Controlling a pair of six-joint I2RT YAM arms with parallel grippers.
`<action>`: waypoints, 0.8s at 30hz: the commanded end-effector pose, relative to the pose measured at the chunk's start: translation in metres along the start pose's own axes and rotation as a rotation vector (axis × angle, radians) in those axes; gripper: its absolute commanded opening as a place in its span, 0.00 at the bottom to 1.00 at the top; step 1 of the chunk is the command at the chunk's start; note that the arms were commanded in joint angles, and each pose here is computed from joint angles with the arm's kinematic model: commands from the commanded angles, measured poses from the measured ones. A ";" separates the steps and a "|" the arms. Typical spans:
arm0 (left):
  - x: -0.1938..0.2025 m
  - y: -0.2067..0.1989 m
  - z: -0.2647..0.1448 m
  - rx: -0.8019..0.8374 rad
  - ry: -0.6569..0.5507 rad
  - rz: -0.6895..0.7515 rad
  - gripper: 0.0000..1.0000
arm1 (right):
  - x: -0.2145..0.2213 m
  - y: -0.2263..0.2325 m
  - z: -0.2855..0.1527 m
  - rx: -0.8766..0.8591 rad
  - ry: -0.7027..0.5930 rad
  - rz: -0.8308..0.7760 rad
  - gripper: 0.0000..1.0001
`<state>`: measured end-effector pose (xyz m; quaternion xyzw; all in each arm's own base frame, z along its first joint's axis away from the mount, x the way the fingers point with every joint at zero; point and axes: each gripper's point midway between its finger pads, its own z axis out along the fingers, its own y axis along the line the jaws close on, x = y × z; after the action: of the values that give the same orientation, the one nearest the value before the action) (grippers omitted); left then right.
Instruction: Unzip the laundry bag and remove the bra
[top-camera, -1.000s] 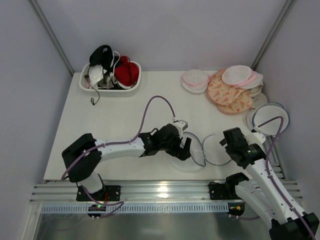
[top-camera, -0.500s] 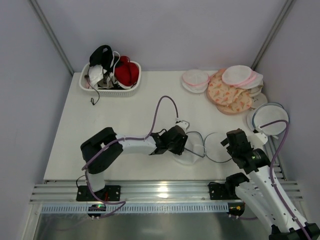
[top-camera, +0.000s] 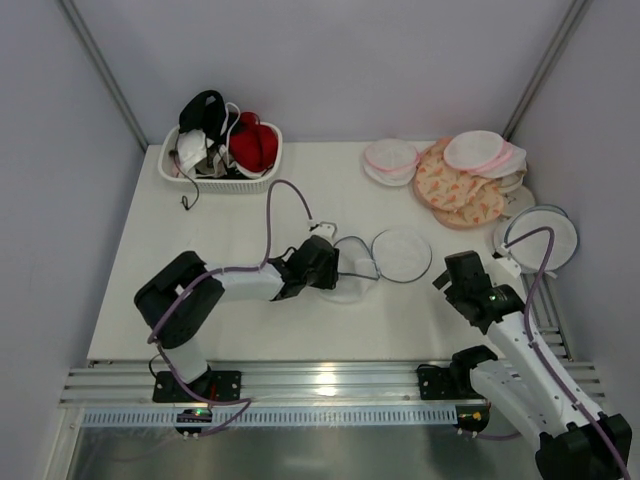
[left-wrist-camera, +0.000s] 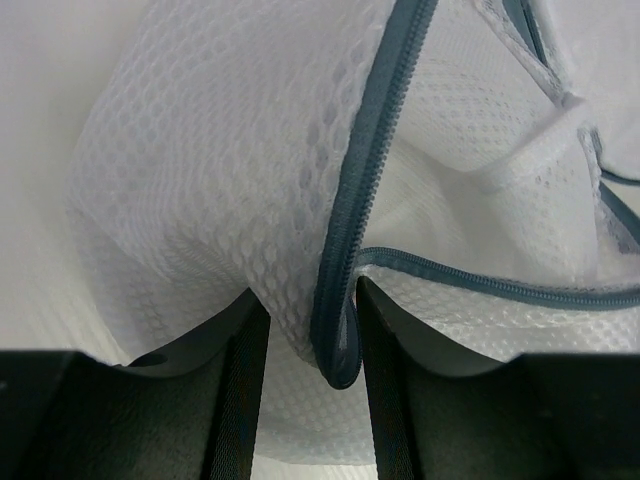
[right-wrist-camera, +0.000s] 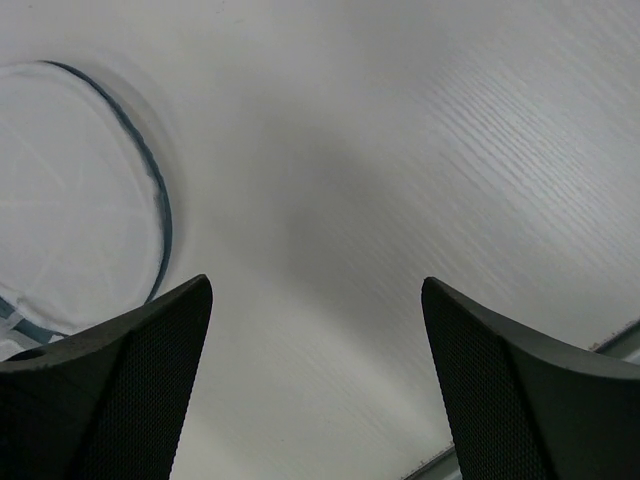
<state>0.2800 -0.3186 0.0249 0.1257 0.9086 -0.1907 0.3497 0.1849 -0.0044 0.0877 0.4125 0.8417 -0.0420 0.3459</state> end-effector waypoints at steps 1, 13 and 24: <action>0.020 0.005 -0.009 -0.001 0.054 -0.019 0.42 | 0.013 0.027 0.017 -0.104 0.046 -0.058 0.88; 0.028 0.007 -0.020 0.021 0.065 -0.027 0.42 | 0.033 0.113 0.047 -0.443 0.136 -0.125 0.85; 0.024 0.006 -0.026 0.026 0.056 -0.027 0.41 | 0.047 0.131 0.079 -0.513 0.223 -0.052 0.42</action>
<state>0.2577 -0.3067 0.0258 0.1202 0.9121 -0.2103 0.3307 0.2960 0.0761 0.0268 0.3035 0.8734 0.1806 0.3355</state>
